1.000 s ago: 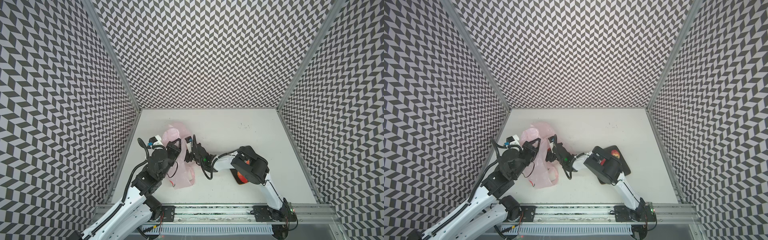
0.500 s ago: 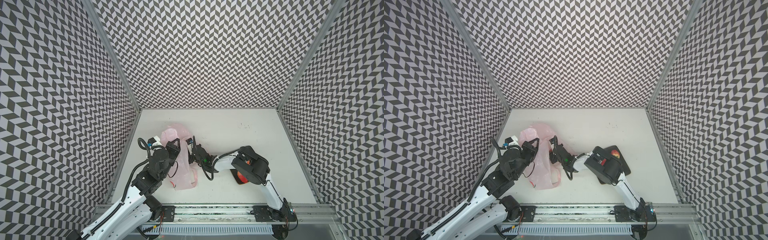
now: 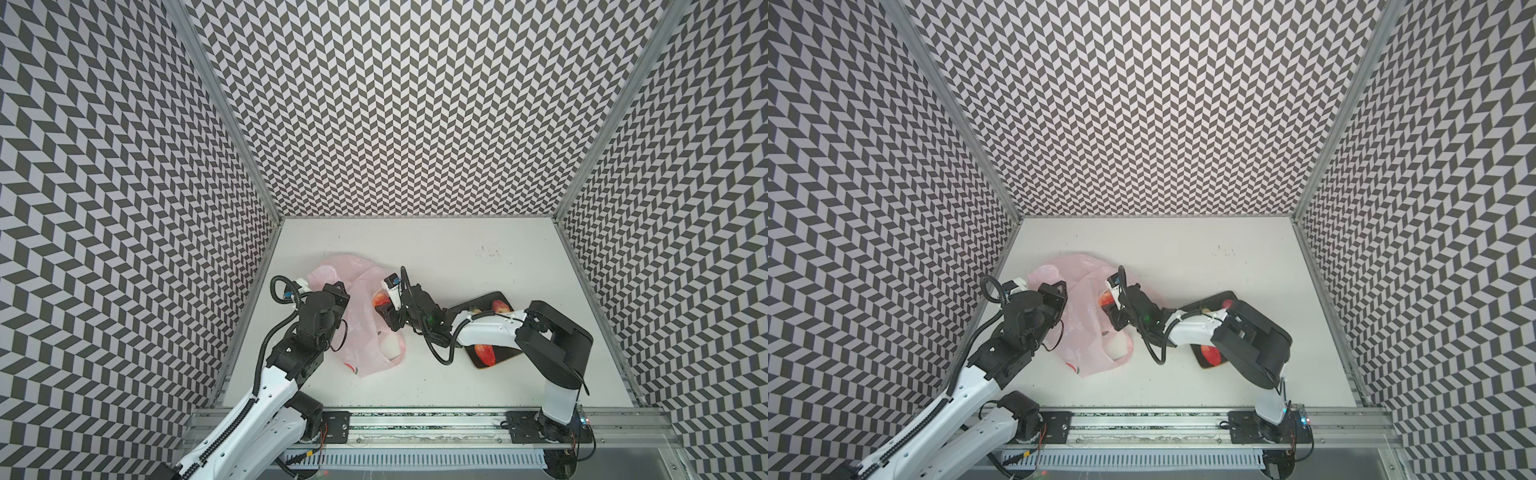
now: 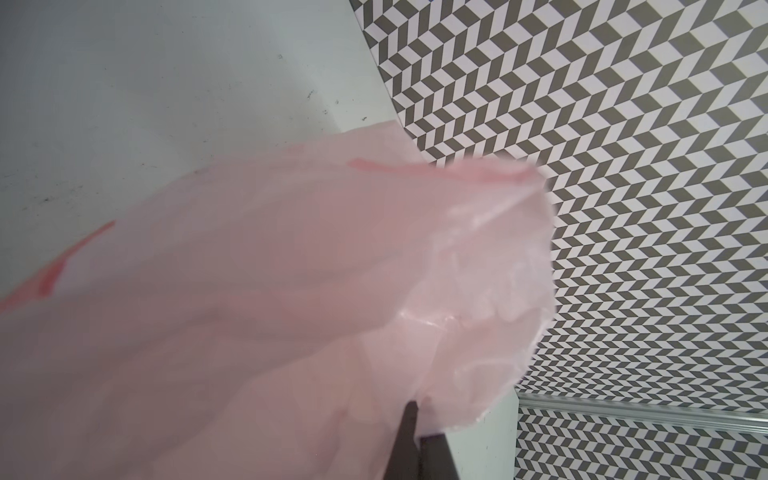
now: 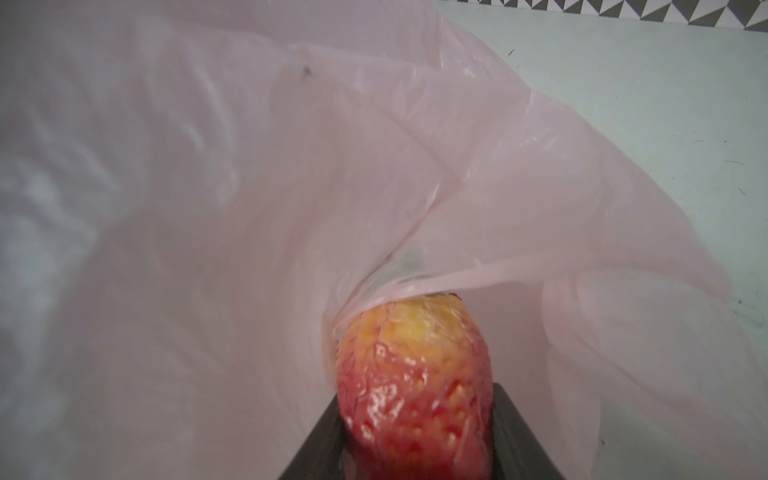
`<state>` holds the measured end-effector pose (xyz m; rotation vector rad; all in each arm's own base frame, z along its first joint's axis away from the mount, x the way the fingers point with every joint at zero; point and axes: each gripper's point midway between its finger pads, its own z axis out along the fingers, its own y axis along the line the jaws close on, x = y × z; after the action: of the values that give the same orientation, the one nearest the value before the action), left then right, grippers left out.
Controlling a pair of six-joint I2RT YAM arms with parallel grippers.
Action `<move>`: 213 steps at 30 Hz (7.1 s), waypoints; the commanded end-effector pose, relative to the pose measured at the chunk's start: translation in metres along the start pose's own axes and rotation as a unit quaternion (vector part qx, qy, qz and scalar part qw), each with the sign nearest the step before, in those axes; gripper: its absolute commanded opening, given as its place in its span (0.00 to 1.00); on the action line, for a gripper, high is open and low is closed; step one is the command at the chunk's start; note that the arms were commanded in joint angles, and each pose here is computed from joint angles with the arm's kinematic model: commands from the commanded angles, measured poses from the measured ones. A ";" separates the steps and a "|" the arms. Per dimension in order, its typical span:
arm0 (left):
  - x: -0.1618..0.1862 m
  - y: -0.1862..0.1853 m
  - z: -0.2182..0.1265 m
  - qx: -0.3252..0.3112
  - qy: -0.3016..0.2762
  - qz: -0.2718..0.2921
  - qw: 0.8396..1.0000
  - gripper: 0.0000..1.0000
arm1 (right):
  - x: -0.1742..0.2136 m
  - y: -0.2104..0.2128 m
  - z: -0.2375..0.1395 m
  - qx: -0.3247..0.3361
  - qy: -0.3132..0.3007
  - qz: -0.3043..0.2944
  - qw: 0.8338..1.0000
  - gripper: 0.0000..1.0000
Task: Take the fake fruits out of the plastic bag
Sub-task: 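Push the right gripper down inside the pink bag and close on a strawberry, then pull the strawberry out and place it on the dark tray with the right gripper, then move the open right gripper back into the pink bag opening, then hold the bag up with the left gripper while right gripper searches inside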
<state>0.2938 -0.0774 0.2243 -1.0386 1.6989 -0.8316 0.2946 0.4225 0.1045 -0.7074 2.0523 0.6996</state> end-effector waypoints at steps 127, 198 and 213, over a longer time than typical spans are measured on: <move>0.007 -0.028 0.006 0.064 0.043 0.063 0.995 0.00 | 0.003 -0.042 0.038 0.016 -0.006 -0.006 1.000 0.37; 0.037 -0.124 -0.047 0.214 0.120 0.178 0.953 0.00 | -0.080 -0.048 -0.056 0.010 -0.214 0.086 0.973 0.77; 0.055 0.022 -0.008 0.025 0.201 0.032 0.979 0.00 | -0.046 -0.060 -0.021 0.045 -0.142 0.068 0.987 0.75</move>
<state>0.2792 -0.1104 0.1958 -0.7685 1.9606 -1.0292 0.3425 0.3730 0.1539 -0.3752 1.8398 0.7655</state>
